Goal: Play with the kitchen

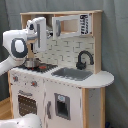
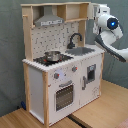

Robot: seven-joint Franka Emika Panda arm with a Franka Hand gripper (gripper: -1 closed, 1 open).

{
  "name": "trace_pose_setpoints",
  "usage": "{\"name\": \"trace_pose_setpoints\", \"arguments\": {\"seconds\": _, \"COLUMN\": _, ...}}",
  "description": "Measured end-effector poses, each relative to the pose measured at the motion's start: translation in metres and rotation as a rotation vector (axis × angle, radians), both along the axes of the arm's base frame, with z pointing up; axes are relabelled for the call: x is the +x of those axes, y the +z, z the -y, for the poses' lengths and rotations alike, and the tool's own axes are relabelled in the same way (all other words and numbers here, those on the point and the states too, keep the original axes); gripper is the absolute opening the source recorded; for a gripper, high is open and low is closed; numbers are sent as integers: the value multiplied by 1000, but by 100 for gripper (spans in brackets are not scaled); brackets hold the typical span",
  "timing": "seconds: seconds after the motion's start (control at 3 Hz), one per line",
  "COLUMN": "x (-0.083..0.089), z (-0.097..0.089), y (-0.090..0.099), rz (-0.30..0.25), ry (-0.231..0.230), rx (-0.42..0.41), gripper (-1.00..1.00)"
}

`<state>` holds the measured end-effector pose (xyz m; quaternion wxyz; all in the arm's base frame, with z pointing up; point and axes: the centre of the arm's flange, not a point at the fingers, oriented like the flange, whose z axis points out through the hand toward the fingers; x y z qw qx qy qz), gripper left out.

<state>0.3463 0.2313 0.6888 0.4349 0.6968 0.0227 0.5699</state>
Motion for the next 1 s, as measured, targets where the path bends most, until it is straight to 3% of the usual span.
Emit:
{"name": "trace_pose_setpoints", "arguments": {"seconds": 0.33, "x": 6, "z": -4, "y": -2, "rz": 5, "ry": 27, "rx": -14, "gripper": -100}}
{"name": "trace_pose_setpoints", "arguments": {"seconds": 0.67, "x": 6, "z": -4, "y": -2, "rz": 7, "ry": 29, "rx": -14, "gripper": 100}}
{"name": "trace_pose_setpoints", "arguments": {"seconds": 1.0, "x": 8, "z": -6, "y": 3, "rz": 29, "ry": 64, "rx": -23, "gripper": 100}}
